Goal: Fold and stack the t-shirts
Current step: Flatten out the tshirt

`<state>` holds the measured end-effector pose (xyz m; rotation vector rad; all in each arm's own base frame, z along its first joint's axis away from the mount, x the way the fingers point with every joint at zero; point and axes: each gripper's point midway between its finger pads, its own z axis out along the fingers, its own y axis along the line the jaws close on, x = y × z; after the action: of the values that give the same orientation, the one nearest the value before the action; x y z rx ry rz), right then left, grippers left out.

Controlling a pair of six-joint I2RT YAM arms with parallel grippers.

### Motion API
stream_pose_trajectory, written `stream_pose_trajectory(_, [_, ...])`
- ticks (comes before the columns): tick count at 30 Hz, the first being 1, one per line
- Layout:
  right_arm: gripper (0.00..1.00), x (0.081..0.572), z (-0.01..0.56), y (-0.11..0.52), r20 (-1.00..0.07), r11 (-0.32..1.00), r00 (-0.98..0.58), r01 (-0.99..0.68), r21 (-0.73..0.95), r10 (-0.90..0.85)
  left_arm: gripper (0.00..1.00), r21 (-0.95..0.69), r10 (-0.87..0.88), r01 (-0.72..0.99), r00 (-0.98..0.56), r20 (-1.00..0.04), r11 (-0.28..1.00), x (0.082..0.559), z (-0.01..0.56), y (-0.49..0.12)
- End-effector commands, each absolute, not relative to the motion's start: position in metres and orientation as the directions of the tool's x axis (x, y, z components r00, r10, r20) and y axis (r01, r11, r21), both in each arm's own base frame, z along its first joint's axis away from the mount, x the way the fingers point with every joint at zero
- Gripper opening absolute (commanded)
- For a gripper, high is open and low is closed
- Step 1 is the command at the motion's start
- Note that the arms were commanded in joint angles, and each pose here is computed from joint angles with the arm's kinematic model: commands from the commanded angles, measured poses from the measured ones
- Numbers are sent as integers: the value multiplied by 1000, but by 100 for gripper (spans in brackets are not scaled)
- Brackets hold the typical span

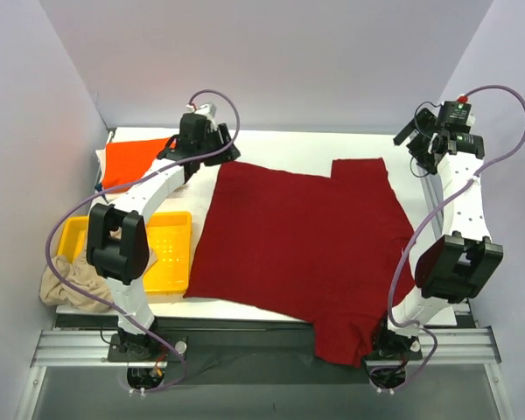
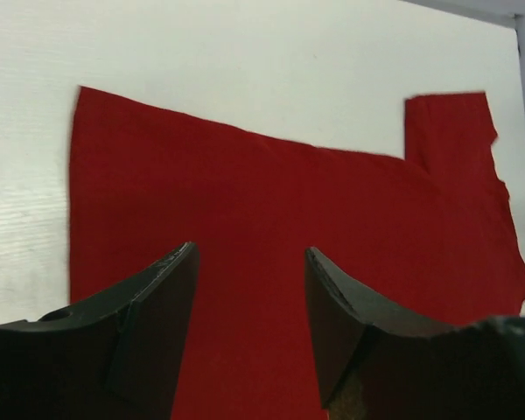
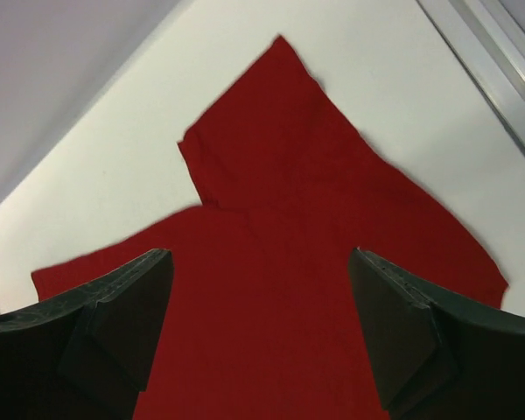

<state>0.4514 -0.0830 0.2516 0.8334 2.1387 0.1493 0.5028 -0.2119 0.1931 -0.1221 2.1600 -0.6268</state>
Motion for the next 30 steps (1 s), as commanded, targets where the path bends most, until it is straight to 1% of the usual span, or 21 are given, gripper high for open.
stream_pose_trajectory(1, [83,419,279,-74,-707,800,-417,477,364,571,62,-474,-274,184,-618,-737,861,476,223,-232])
stream_pose_trajectory(2, [84,409,254,-69,-672,797,-462,491,351,580,62,-480,-279,177,-624,-730,859,470,221,-234])
stream_pose_trajectory(3, [84,401,252,-63,-664,801,-471,481,357,580,63,-478,-273,160,-649,-710,863,462,206,-234])
stream_pose_trajectory(5, [84,389,233,-54,-633,802,-509,484,351,584,63,-490,-272,147,-679,-682,859,452,195,-240])
stream_pose_trajectory(9, [84,350,177,-35,-525,793,-598,511,332,606,64,-490,-245,104,-765,-595,865,428,159,-239])
stream_pose_trajectory(12, [84,331,152,-22,-456,778,-632,525,344,627,64,-473,-226,73,-808,-544,878,413,135,-233])
stream_pose_trajectory(14, [84,314,126,-13,-392,773,-667,542,328,634,64,-468,-213,63,-832,-512,881,401,118,-231])
stream_pose_trajectory(16, [84,300,106,-10,-347,768,-685,560,311,640,64,-476,-210,63,-841,-498,877,396,110,-231])
stream_pose_trajectory(20, [84,290,83,-9,-291,758,-701,584,291,651,64,-470,-192,39,-881,-433,882,386,81,-231])
stream_pose_trajectory(23, [84,292,70,-10,-258,755,-711,596,273,654,64,-455,-184,14,-903,-389,890,386,60,-229])
stream_pose_trajectory(30, [82,303,37,-20,-172,746,-727,633,206,664,64,-422,-157,-1,-929,-336,907,391,31,-227])
